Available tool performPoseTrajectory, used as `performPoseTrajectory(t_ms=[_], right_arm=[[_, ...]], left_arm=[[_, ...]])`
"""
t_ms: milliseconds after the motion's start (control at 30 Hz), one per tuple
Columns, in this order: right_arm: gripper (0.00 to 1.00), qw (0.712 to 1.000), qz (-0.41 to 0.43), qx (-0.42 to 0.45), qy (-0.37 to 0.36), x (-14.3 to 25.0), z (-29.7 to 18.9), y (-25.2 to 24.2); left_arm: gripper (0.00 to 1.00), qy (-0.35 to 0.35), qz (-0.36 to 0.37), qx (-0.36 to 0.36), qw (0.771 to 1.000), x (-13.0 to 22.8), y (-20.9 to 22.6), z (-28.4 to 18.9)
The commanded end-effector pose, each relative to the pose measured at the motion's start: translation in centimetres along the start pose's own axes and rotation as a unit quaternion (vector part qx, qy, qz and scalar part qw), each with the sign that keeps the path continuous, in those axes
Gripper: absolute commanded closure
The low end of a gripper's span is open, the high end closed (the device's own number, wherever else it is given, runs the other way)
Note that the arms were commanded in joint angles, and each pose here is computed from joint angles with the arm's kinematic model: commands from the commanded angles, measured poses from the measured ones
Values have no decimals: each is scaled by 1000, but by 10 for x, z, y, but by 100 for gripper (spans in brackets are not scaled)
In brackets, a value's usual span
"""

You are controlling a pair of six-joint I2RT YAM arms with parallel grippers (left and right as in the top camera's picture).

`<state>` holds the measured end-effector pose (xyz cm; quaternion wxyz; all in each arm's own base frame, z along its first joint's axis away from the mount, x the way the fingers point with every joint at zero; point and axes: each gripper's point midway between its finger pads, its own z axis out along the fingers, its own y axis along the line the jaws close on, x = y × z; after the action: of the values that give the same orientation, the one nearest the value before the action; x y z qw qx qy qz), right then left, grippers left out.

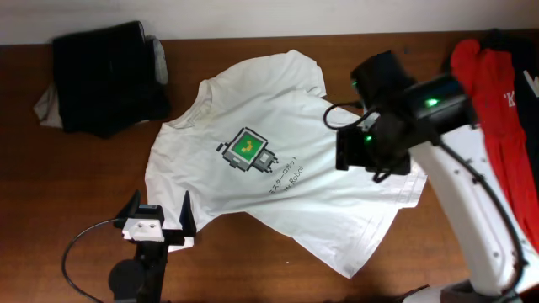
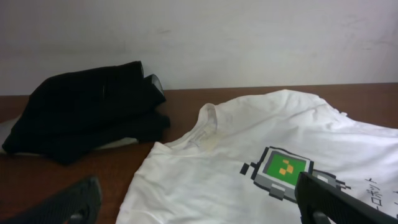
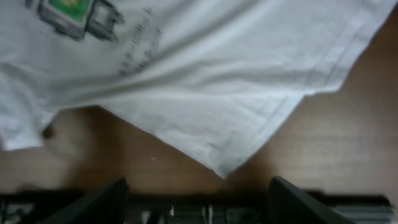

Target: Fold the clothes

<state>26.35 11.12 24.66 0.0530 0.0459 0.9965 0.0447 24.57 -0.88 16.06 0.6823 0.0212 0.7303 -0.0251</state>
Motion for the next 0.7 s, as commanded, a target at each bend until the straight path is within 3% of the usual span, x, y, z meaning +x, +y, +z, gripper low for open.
performPoseTrajectory(t_ms=[0,133,267,433,467,533,667], right_arm=[[24,991,4,62,116,47,69,-25],[23,973,-59,-6,221,98,120,-12],[22,963,-104,3,250,140,153,4],[18,983,-15,128,128,139,177,3],[8,985,13,146,89,139,176,2],[0,984,61,147,76,148,176,-7],[1,987,97,124,37,152,168,-23]], left_arm=[[1,1,0,-1,1000,2,0,0],[1,1,0,-1,1000,2,0,0],[1,1,0,-1,1000,2,0,0],[1,1,0,-1,1000,2,0,0],[1,1,0,-1,1000,2,0,0],[1,1,0,-1,1000,2,0,0],[1,1,0,-1,1000,2,0,0]])
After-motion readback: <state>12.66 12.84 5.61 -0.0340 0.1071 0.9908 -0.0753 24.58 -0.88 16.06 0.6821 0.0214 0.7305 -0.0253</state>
